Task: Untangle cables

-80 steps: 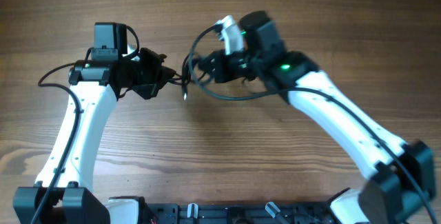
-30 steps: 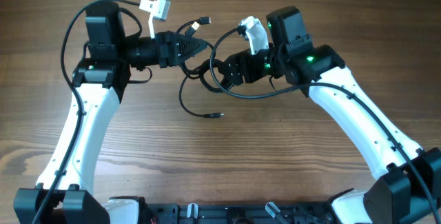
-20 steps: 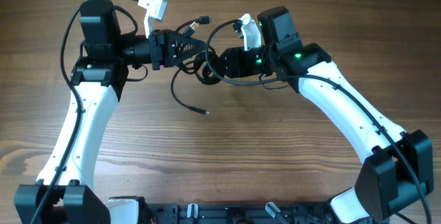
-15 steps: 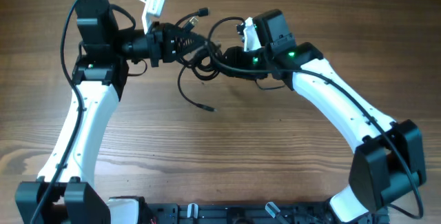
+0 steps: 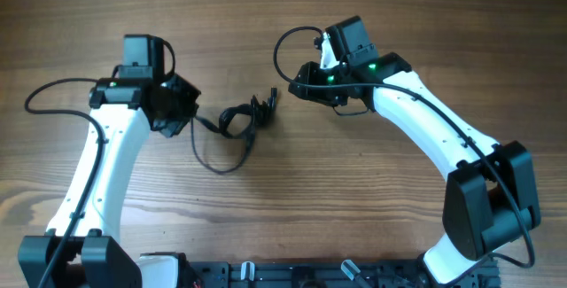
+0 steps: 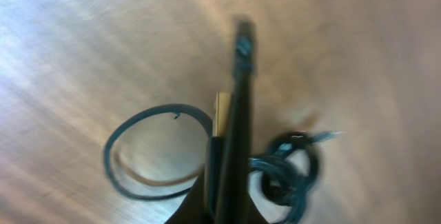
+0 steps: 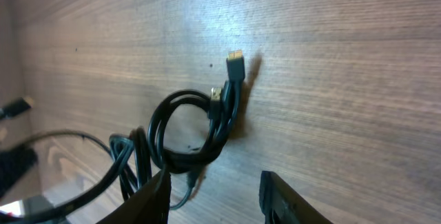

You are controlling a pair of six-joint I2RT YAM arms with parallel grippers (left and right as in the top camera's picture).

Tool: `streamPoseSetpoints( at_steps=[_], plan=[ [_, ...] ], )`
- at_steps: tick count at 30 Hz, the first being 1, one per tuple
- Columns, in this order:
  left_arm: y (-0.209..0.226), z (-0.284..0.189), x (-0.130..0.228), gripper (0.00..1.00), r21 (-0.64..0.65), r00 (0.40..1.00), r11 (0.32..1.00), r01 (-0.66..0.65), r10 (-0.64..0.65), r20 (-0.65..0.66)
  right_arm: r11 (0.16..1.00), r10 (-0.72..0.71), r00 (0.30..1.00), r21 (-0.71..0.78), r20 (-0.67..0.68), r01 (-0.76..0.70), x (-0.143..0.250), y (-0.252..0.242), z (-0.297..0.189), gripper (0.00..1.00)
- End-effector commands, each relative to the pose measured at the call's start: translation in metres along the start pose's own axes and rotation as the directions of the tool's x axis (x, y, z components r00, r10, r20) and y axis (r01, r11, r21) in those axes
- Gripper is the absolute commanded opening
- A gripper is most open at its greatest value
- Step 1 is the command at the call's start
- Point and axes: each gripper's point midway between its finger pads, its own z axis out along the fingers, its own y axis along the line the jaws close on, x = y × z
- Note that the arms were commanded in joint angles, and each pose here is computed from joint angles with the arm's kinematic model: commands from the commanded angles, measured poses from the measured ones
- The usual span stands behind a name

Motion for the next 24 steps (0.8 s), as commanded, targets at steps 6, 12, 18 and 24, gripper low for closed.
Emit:
streamPoseSetpoints(
  at_steps=[6,12,18,24],
  plan=[
    [0.028,-0.008,0.021,0.04,-0.218,0.996,0.975,-0.040,0.057,0.071,0.983,-0.149,0.985,-0.116,-0.082,0.139,0.018,0.013,0.004,0.49],
    [0.107,0.024,0.038,0.08,-0.536,0.999,0.843,0.041,-0.019,0.046,0.990,-0.111,0.988,-0.098,-0.110,0.101,0.024,0.009,0.004,0.51],
    [0.120,0.045,0.057,0.66,-0.549,0.997,0.834,-0.058,0.016,-0.081,0.988,-0.127,0.987,-0.102,-0.099,0.117,0.022,0.010,0.004,0.56],
    [0.061,0.015,0.013,0.77,-0.378,0.986,0.913,-0.153,0.164,-0.004,0.987,-0.129,0.987,-0.103,-0.096,0.119,0.021,0.010,0.004,0.59]
  ],
)
